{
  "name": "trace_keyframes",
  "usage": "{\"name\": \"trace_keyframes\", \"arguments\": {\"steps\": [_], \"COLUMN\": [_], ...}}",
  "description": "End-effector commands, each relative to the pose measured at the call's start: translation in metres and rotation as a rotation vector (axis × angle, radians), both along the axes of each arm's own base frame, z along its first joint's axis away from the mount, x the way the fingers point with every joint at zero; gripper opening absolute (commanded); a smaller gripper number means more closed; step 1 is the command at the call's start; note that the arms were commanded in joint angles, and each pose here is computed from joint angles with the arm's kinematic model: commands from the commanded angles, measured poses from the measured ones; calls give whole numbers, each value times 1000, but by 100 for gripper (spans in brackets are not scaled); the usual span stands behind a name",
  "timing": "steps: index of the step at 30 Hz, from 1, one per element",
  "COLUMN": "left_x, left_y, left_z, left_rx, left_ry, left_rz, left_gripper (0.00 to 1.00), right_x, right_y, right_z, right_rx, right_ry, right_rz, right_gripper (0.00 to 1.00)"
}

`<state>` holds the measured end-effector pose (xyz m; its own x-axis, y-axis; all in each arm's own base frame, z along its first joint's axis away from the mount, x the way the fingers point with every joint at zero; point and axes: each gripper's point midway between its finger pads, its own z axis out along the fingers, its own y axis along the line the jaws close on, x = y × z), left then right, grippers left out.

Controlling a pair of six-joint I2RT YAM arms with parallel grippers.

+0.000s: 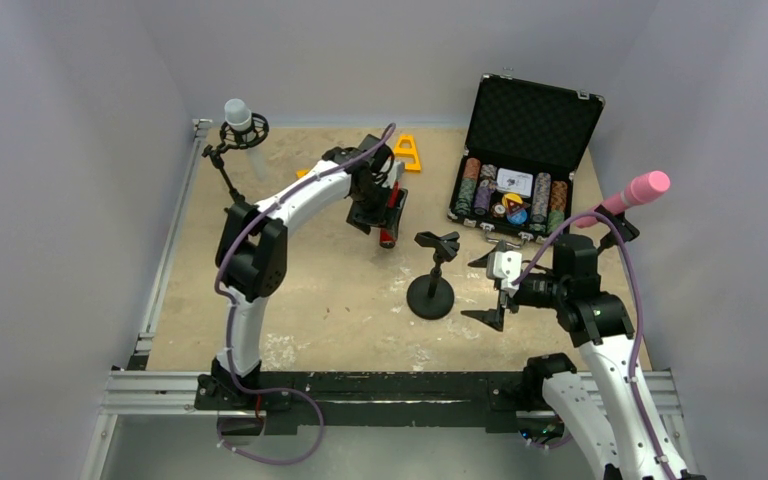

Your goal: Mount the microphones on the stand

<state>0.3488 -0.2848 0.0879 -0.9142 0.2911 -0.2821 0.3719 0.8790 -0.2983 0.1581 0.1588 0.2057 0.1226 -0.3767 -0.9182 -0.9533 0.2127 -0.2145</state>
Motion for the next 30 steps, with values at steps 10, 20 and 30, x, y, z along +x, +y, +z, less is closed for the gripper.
{"name": "trace_keyframes", "arguments": {"steps": [10,20,30], "left_x": [5,8,5], "left_y": [-19,-19,-17], "left_z": [-2,-19,-13], "left_rx": [-10,36,33], "left_ry": [162,217,215], "left_rz": [50,116,118], "left_gripper": [71,68,66], "right_x": [-7,-14,-19], "right_y": [3,4,5], "right_z": [11,15,17], "right_rx": [18,26,31], "right_ry": [-33,-38,-46], "right_rz": [40,68,87], "right_gripper": [99,99,99]}}
